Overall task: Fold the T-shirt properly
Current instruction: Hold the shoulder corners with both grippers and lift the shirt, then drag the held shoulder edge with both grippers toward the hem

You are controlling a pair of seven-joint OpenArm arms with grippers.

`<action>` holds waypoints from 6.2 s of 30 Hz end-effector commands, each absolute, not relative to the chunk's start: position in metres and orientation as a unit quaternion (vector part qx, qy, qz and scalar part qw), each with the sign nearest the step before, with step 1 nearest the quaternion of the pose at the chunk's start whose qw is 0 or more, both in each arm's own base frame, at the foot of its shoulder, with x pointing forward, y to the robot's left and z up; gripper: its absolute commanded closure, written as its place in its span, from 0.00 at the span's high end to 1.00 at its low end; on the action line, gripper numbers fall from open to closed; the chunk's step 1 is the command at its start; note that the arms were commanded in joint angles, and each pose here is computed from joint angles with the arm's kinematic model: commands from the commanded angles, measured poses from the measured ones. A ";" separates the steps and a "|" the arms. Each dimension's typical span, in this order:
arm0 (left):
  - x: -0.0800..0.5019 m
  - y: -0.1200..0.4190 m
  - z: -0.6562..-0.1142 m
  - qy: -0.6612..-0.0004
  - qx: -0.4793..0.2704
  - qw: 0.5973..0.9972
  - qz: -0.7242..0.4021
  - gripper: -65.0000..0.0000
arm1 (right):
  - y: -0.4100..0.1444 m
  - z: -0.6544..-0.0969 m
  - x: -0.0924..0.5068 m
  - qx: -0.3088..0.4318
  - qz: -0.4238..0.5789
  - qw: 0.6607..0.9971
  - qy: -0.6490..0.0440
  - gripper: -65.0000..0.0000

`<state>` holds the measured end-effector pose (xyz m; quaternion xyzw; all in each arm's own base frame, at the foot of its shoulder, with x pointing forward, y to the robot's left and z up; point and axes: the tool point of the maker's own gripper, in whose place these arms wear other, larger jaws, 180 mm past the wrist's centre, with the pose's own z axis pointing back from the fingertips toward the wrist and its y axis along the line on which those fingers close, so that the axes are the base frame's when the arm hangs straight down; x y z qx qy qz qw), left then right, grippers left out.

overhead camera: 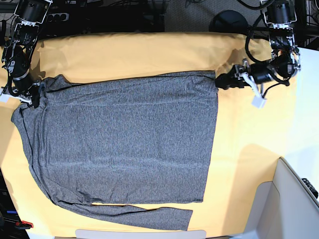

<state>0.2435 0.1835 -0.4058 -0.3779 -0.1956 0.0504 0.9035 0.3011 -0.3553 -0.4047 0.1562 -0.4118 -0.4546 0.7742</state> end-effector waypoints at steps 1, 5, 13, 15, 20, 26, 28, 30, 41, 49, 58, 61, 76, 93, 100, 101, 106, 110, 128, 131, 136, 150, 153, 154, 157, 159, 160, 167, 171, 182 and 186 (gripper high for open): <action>0.245 0.190 -0.404 -0.194 -0.365 0.909 0.047 0.52 | -0.343 -0.422 0.289 0.163 -0.463 0.791 -0.366 0.00; 0.240 0.187 -0.408 -0.187 -0.367 0.910 0.047 0.52 | -0.343 -0.421 0.290 0.163 -0.462 0.790 -0.367 0.00; 0.234 0.166 -0.414 -0.178 -0.390 0.902 0.055 0.52 | -0.343 -0.423 0.289 0.163 -0.463 0.790 -0.366 0.00; 0.234 0.158 -0.415 -0.174 -0.398 0.899 0.051 0.52 | -0.343 -0.423 0.289 0.163 -0.463 0.790 -0.366 0.00; 0.230 0.137 -0.418 -0.158 -0.409 0.898 0.030 0.52 | -0.343 -0.423 0.289 0.163 -0.463 0.790 -0.366 0.00; 0.229 0.127 -0.419 -0.156 -0.419 0.894 0.030 0.52 | -0.343 -0.423 0.289 0.163 -0.464 0.790 -0.366 0.00; 0.229 0.127 -0.419 -0.156 -0.419 0.894 0.030 0.52 | -0.343 -0.423 0.288 0.162 -0.464 0.791 -0.365 0.00; 0.229 0.127 -0.419 -0.156 -0.419 0.894 0.030 0.52 | -0.343 -0.424 0.288 0.162 -0.464 0.791 -0.365 0.00; 0.232 0.127 -0.417 -0.161 -0.419 0.893 0.029 0.00 | -0.342 -0.424 0.287 0.162 -0.463 0.792 -0.364 0.00; 0.240 0.129 -0.413 -0.171 -0.419 0.891 0.029 0.00 | -0.341 -0.431 0.275 0.157 -0.462 0.798 -0.352 0.00; 0.229 0.124 -0.395 -0.191 -0.409 0.892 -0.010 0.00 | -0.345 -0.409 0.258 0.135 -0.423 0.816 -0.371 0.00; 0.224 0.125 -0.395 -0.188 -0.406 0.894 -0.013 0.00 | -0.346 -0.405 0.252 0.128 -0.414 0.821 -0.372 0.00; 0.220 0.171 -0.393 -0.204 -0.368 0.907 0.021 0.00 | -0.377 -0.400 0.225 0.084 -0.404 0.835 -0.363 0.00; 0.269 0.155 -0.346 -0.281 -0.375 0.883 -0.028 0.00 | -0.371 -0.358 0.270 0.110 -0.384 0.811 -0.427 0.00; 0.315 0.153 -0.337 -0.303 -0.401 0.865 -0.004 0.00 | -0.367 -0.355 0.320 0.146 -0.402 0.791 -0.437 0.00; 0.321 0.154 -0.338 -0.302 -0.405 0.863 0.004 0.00 | -0.366 -0.356 0.329 0.153 -0.407 0.789 -0.435 0.00; 0.348 0.160 -0.337 -0.305 -0.420 0.854 0.031 0.00 | -0.359 -0.358 0.363 0.182 -0.418 0.784 -0.420 0.00; 0.364 0.168 -0.335 -0.308 -0.426 0.849 0.052 0.00 | -0.359 -0.350 0.384 0.194 -0.425 0.774 -0.426 0.00; 0.393 0.212 -0.354 -0.338 -0.394 0.844 0.138 0.00 | -0.387 -0.327 0.409 0.137 -0.413 0.779 -0.451 0.00; 0.393 0.212 -0.352 -0.335 -0.392 0.847 0.131 0.00 | -0.388 -0.331 0.407 0.136 -0.415 0.781 -0.447 0.00; 0.382 0.221 -0.337 -0.330 -0.369 0.865 0.084 0.00 | -0.382 -0.337 0.400 0.148 -0.404 0.803 -0.412 0.00; 0.342 0.203 -0.324 -0.289 -0.333 0.897 -0.027 0.00 | -0.370 -0.315 0.396 0.169 -0.357 0.842 -0.366 0.00; 0.372 0.205 -0.309 -0.303 -0.347 0.888 -0.017 0.00 | -0.373 -0.312 0.408 0.166 -0.363 0.842 -0.363 0.00; 0.379 0.201 -0.311 -0.295 -0.357 0.886 -0.011 0.00 | -0.371 -0.313 0.414 0.162 -0.361 0.845 -0.359 0.00; 0.398 0.196 -0.320 -0.262 -0.382 0.886 0.014 0.00 | -0.365 -0.329 0.425 0.143 -0.362 0.860 -0.330 0.00; 0.408 0.192 -0.328 -0.245 -0.391 0.887 0.030 0.00 | -0.361 -0.340 0.432 0.128 -0.367 0.863 -0.324 0.00; 0.411 0.190 -0.331 -0.245 -0.391 0.886 0.035 0.00 | -0.362 -0.346 0.432 0.118 -0.368 0.864 -0.322 0.00; 0.417 0.180 -0.348 -0.250 -0.376 0.892 0.035 0.00 | -0.357 -0.368 0.428 0.059 -0.345 0.884 -0.310 0.00; 0.405 0.181 -0.362 -0.236 -0.375 0.896 0.041 0.00 | -0.359 -0.375 0.422 0.039 -0.337 0.891 -0.302 0.00; 0.383 0.186 -0.376 -0.224 -0.362 0.904 0.034 0.00 | -0.366 -0.387 0.408 0.022 -0.337 0.894 -0.295 0.00; 0.385 0.184 -0.366 -0.237 -0.356 0.904 0.014 0.05 | -0.373 -0.396 0.400 0.006 -0.338 0.890 -0.307 0.16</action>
